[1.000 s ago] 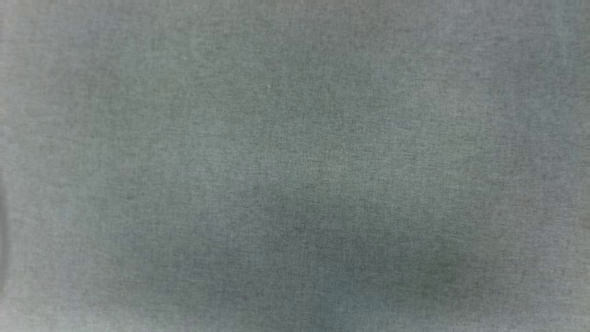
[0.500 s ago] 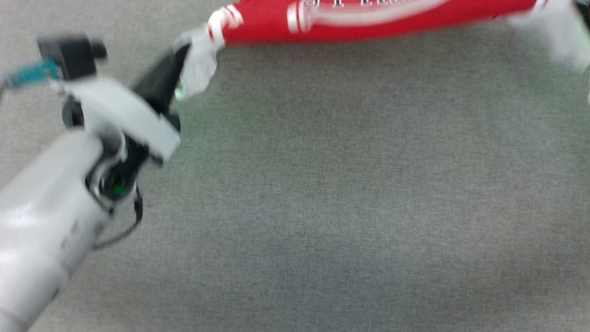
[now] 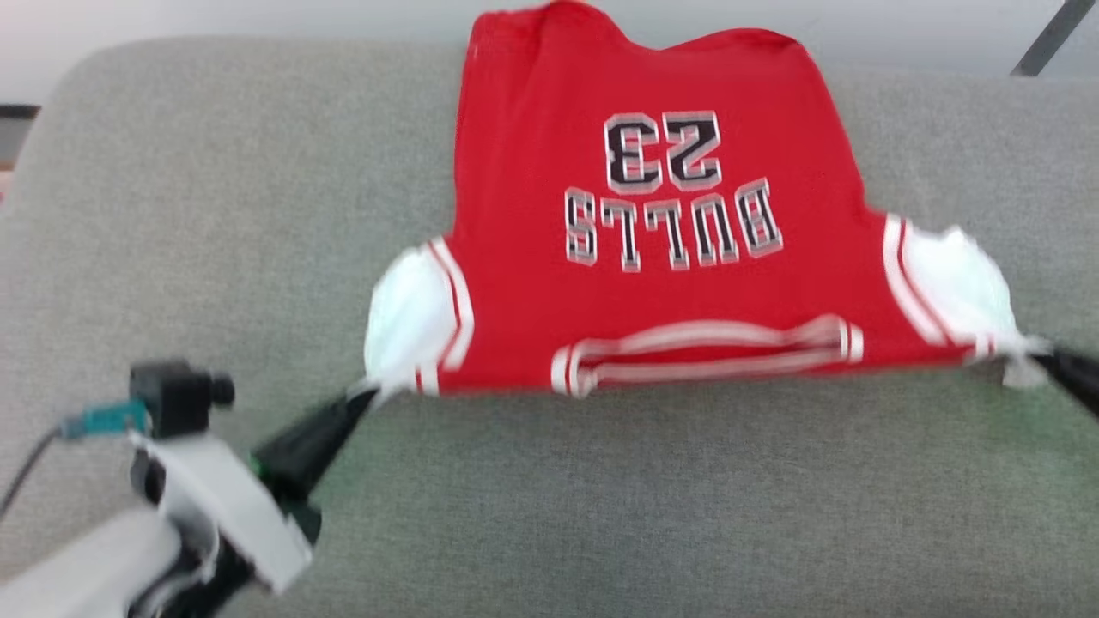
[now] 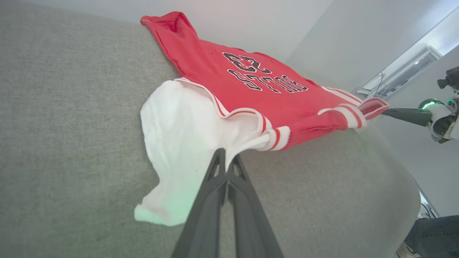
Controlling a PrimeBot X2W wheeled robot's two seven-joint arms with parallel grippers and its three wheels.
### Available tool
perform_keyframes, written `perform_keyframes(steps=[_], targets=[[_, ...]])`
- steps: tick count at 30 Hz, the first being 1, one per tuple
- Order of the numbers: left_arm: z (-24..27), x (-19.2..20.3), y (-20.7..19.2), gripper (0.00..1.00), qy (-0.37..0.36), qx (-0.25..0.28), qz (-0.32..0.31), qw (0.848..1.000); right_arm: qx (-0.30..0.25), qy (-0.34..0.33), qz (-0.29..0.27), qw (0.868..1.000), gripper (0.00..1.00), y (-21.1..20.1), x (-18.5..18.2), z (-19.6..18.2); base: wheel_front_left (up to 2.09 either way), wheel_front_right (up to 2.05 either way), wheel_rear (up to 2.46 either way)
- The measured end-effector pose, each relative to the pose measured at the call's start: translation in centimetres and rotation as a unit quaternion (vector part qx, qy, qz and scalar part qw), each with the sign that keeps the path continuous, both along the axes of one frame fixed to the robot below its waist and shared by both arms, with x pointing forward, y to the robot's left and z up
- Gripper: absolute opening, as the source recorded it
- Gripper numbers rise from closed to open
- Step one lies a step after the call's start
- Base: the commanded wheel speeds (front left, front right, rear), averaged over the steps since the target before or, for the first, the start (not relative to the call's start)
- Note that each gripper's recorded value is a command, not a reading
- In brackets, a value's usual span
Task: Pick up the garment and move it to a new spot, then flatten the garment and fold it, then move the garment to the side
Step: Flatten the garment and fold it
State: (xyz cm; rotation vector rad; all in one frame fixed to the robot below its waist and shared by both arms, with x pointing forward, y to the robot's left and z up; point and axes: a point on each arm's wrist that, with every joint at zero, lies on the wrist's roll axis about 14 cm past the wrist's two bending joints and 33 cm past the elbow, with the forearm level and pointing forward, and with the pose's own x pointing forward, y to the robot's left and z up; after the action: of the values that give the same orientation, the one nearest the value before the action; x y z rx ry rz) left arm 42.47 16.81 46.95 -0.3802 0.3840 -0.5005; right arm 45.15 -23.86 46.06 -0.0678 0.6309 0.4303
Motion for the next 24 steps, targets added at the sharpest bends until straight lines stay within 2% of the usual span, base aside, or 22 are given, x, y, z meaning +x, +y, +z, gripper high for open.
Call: perform_keyframes(steps=[7,12,17,21,24], targets=[[-2.3,-6.1,0.7,0.0,0.056,0.026,-0.025,0.998,0.01,0.096,0.031,0.995,0.0,1.1,-6.7,-1.8,0.0,0.0,0.0],[-3.4,-8.9,1.0,0.0,0.098,0.03,-0.03,0.994,0.012,0.164,0.054,0.985,0.0,1.8,-11.0,-2.9,0.0,0.0,0.0],[-4.1,-9.8,0.8,0.0,0.117,0.032,-0.028,0.992,0.013,0.2,0.065,0.978,0.0,2.5,-13.3,-3.4,0.0,0.0,0.0],[-6.0,-10.3,0.6,0.0,0.14,0.065,-0.036,0.987,0.016,0.22,0.077,0.972,0.0,4.0,-14.7,-4.2,0.0,0.0,0.0],[-7.1,-10.4,-0.2,0.0,0.151,0.064,-0.039,0.986,-0.014,0.224,0.083,0.971,0.0,4.2,-15.1,-4.9,0.0,0.0,0.0]])
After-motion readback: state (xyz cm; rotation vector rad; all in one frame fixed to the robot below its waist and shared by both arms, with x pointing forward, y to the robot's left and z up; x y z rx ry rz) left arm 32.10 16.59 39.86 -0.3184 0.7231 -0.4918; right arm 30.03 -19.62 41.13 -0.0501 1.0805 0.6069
